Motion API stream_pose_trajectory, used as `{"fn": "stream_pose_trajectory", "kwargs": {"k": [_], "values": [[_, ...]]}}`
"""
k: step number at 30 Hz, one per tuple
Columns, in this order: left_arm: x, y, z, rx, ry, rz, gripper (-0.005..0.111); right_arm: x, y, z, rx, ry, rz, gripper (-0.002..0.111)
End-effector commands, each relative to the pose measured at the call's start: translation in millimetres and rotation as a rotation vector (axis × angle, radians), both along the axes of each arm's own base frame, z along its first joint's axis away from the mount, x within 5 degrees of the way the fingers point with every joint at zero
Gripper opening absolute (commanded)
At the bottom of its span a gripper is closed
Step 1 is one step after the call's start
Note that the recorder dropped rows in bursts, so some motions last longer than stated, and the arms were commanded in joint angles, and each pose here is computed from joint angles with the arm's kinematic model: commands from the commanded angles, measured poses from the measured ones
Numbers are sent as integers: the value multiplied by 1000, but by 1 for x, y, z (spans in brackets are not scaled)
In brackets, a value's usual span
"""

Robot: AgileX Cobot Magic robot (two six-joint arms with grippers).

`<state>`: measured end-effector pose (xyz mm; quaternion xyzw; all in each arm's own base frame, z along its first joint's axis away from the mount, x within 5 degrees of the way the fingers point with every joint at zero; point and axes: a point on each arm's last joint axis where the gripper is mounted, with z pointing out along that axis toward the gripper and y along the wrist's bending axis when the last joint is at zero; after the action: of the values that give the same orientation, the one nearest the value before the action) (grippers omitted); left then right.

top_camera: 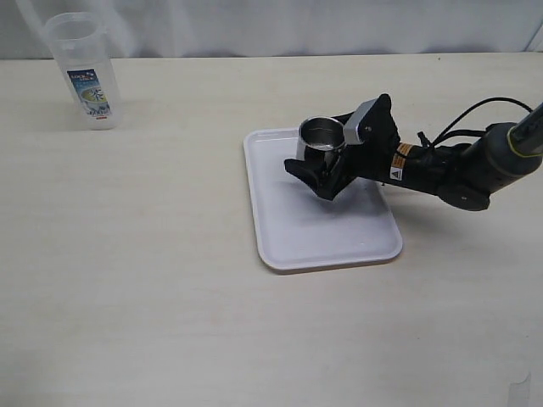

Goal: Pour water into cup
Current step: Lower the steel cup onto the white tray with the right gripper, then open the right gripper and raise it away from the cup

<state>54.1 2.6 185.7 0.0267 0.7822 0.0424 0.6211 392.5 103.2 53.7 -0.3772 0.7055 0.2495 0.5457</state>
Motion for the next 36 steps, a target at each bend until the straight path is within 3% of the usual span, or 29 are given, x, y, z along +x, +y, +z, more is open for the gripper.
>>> {"fn": "stream_pose_trajectory", "kwargs": {"k": [1, 10, 15, 24, 36], "values": [[0, 0, 0, -3, -7, 4, 0, 1, -1, 4, 12, -18, -2, 93], [0, 0, 0, -3, -7, 4, 0, 2, -2, 4, 33, 4, -25, 94], [0, 0, 0, -3, -7, 4, 0, 3, -2, 5, 35, 4, -33, 110], [0, 0, 0, -3, -7, 4, 0, 3, -2, 11, 34, -12, -24, 110], [0, 0, 0, -3, -7, 4, 0, 5, 1, 58, 59, -90, 7, 110]]}}
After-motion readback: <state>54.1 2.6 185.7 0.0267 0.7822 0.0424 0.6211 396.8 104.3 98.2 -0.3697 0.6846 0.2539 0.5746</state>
